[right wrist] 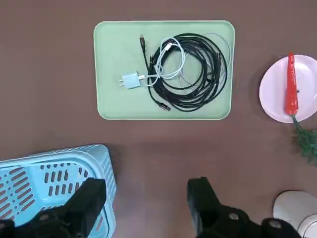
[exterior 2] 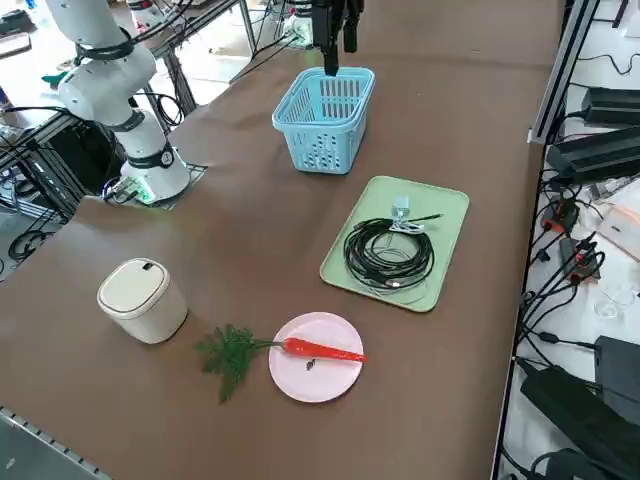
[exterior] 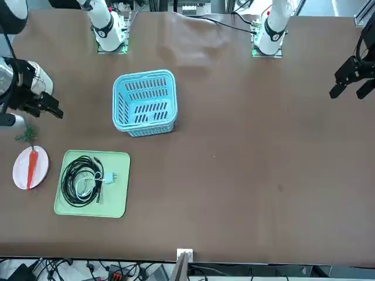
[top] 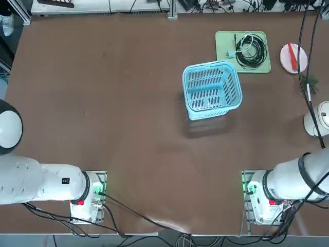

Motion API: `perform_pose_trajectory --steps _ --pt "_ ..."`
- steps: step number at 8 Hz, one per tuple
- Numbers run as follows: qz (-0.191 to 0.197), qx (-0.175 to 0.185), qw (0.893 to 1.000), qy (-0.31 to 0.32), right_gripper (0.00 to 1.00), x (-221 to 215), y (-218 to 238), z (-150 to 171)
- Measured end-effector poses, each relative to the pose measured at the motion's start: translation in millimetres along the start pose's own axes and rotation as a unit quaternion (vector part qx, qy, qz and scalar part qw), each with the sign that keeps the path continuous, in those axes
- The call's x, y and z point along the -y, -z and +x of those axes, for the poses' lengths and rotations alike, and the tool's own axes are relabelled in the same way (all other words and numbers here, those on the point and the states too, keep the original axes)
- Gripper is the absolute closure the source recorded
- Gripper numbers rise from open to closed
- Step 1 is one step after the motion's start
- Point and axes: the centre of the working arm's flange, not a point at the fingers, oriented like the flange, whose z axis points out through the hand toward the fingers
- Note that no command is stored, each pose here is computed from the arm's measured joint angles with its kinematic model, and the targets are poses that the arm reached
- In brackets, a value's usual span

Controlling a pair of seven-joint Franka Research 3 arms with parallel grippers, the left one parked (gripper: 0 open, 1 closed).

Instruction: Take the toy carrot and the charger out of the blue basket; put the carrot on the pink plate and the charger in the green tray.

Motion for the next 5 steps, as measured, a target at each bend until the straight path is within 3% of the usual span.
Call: perform_pose_trajectory --steps 5 --pt "0.0 -0.001 1.0 0.0 0.0 0.2 0.9 0.3"
